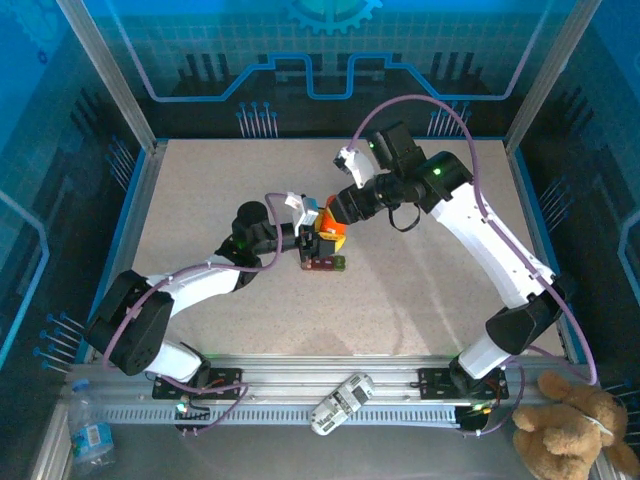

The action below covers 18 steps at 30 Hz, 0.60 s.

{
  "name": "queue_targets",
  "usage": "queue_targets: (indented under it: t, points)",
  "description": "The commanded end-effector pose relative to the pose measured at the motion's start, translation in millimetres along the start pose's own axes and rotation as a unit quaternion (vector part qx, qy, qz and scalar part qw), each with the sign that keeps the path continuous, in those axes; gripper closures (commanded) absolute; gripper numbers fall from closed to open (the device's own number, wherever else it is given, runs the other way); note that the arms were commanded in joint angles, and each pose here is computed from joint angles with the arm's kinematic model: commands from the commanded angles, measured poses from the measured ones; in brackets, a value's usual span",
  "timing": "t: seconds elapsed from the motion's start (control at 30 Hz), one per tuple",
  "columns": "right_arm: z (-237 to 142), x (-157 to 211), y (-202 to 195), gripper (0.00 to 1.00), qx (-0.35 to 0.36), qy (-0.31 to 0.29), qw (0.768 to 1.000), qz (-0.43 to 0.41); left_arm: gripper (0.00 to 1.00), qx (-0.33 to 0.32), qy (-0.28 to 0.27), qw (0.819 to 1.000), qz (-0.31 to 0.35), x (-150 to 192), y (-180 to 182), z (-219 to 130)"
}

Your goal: Sort the pills into containers

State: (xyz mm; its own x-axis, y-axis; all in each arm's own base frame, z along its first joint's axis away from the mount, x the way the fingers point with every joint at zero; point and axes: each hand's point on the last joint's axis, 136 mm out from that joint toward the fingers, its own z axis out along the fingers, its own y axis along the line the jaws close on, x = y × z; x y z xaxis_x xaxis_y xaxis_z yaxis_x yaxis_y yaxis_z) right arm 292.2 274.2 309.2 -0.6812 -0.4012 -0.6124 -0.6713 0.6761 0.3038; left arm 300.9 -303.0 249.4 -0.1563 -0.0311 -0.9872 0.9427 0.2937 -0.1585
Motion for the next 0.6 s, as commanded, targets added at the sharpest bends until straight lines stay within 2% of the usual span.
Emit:
queue_targets:
  t: [0.0, 0.3, 0.57]
  points:
    - [14, 25, 2, 0.67, 0.007, 0.04, 0.998, 0.053, 1.0, -0.027, -0.067, 0.996, 0.047, -41, 8, -4]
    - [46, 27, -8, 0.69, 0.068, -0.027, 0.982, 0.174, 1.0, -0.062, -0.063, 0.994, 0.065, -43, 16, -7]
    - [39, 16, -6, 0.65, 0.074, -0.05, 0.98, 0.176, 1.0, -0.069, -0.057, 0.994, 0.067, -40, 18, -8]
